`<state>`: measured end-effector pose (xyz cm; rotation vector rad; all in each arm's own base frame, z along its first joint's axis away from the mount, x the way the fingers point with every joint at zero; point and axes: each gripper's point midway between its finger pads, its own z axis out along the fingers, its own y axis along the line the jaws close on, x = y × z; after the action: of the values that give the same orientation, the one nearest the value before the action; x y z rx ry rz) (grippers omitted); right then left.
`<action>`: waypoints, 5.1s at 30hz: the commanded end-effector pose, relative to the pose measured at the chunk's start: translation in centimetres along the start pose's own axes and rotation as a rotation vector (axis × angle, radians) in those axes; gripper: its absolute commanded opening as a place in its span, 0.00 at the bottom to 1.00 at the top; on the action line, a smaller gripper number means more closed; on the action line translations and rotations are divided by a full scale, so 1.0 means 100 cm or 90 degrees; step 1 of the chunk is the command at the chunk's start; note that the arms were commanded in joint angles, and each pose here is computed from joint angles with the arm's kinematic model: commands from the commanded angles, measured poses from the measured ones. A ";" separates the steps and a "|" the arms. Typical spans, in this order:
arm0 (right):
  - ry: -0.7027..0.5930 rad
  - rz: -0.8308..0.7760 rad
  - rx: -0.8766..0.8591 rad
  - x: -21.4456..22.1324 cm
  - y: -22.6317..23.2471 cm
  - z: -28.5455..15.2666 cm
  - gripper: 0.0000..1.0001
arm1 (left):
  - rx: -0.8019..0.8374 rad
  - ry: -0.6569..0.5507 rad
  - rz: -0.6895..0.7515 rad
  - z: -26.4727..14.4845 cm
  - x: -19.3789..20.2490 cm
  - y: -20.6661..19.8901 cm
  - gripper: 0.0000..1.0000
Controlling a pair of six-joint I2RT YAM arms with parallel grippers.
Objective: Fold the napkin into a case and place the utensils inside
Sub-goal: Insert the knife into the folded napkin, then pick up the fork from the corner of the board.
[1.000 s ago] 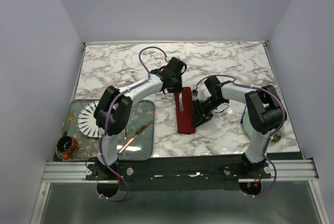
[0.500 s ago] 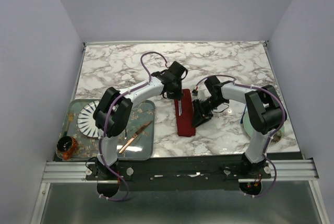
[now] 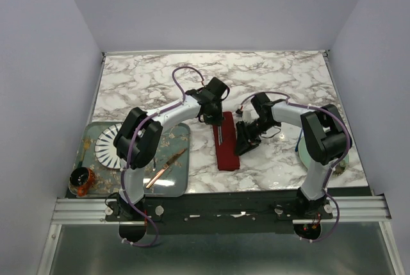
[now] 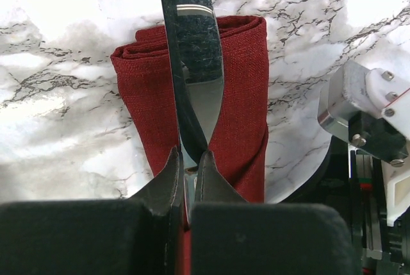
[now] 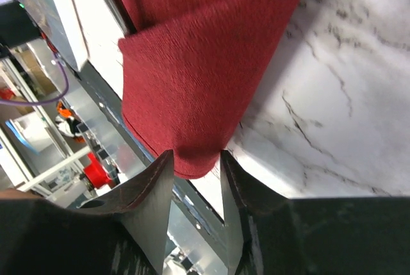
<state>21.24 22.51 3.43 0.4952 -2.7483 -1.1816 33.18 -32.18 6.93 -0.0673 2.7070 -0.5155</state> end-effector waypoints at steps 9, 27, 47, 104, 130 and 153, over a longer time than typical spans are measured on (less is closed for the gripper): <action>-0.111 0.003 -0.030 -0.088 0.003 -0.025 0.57 | 0.015 0.011 0.009 -0.007 0.006 0.004 0.00; -0.137 0.048 -0.068 -0.132 -0.011 -0.003 0.46 | 0.020 0.030 0.017 -0.001 0.008 0.002 0.00; -0.187 0.106 -0.030 -0.134 -0.016 -0.007 0.00 | -0.005 0.066 -0.033 -0.006 0.022 0.008 0.00; -0.261 0.133 0.060 -0.146 -0.033 -0.019 0.01 | 0.011 0.118 -0.025 -0.015 0.068 0.010 0.00; -0.244 0.118 0.036 -0.136 -0.028 -0.013 0.01 | 0.013 0.051 0.003 -0.017 0.030 -0.004 0.41; -0.327 -0.031 0.364 -0.102 -0.032 -0.185 0.86 | -0.013 -0.297 0.104 -0.117 -0.116 0.019 0.54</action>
<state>37.44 18.48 13.38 0.3288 -3.3806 -1.1038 37.69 -26.87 16.27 0.0026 2.4226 -0.4524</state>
